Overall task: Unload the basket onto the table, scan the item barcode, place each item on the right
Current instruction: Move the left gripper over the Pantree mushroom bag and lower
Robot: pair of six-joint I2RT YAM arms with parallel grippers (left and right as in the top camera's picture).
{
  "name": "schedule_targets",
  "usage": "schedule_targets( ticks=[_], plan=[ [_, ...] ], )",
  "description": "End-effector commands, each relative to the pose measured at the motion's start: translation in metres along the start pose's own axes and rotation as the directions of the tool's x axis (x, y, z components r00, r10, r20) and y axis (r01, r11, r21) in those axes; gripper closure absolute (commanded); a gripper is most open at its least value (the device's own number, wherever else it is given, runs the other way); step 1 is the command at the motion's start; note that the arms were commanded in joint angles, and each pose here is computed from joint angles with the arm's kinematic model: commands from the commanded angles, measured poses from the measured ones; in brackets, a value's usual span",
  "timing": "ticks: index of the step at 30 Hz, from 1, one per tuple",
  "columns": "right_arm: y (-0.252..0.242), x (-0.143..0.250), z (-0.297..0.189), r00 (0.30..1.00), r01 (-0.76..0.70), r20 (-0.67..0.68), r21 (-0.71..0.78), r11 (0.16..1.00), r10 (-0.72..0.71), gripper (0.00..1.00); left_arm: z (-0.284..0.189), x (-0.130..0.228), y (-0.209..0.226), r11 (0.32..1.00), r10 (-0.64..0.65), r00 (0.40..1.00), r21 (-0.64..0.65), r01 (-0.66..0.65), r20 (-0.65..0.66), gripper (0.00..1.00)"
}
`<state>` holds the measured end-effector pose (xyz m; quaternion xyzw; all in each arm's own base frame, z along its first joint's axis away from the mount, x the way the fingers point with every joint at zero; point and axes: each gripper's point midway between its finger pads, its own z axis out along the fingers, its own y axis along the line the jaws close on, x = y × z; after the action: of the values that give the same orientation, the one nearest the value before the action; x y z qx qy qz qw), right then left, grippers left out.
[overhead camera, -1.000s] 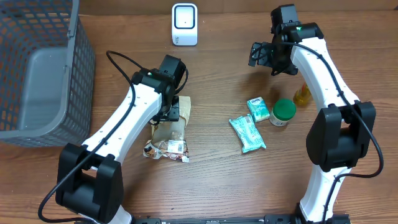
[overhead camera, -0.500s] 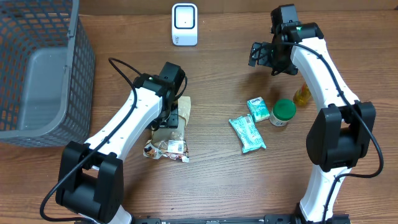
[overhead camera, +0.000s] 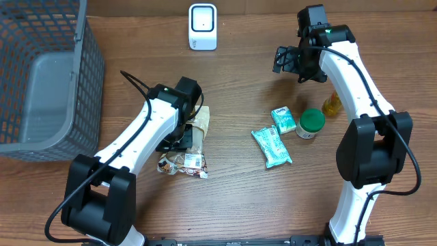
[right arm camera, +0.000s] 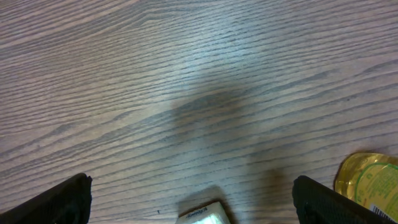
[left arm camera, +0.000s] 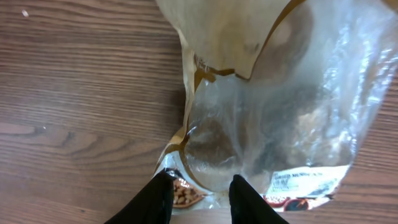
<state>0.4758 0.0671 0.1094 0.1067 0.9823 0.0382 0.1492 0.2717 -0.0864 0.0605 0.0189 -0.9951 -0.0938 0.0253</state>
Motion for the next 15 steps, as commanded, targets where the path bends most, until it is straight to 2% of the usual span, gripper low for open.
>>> schedule_targets(
  ticks=[1,3,15],
  plan=[
    [0.002,-0.009,-0.016,0.999,0.009,0.047,-0.004,1.000,-0.009,0.00,0.014,0.004,0.002,1.000,-0.018,1.000,-0.007,0.018,-0.013,0.71],
    [0.002,-0.009,-0.016,0.999,0.009,0.047,-0.004,1.000,-0.009,0.00,0.019,0.006,0.001,0.999,-0.032,0.999,-0.004,0.032,-0.015,0.70],
    [0.002,-0.009,-0.016,0.999,0.009,0.047,-0.004,1.000,-0.009,0.00,0.035,0.031,-0.039,0.974,-0.024,0.991,0.222,0.053,-0.129,0.69]
  ],
)
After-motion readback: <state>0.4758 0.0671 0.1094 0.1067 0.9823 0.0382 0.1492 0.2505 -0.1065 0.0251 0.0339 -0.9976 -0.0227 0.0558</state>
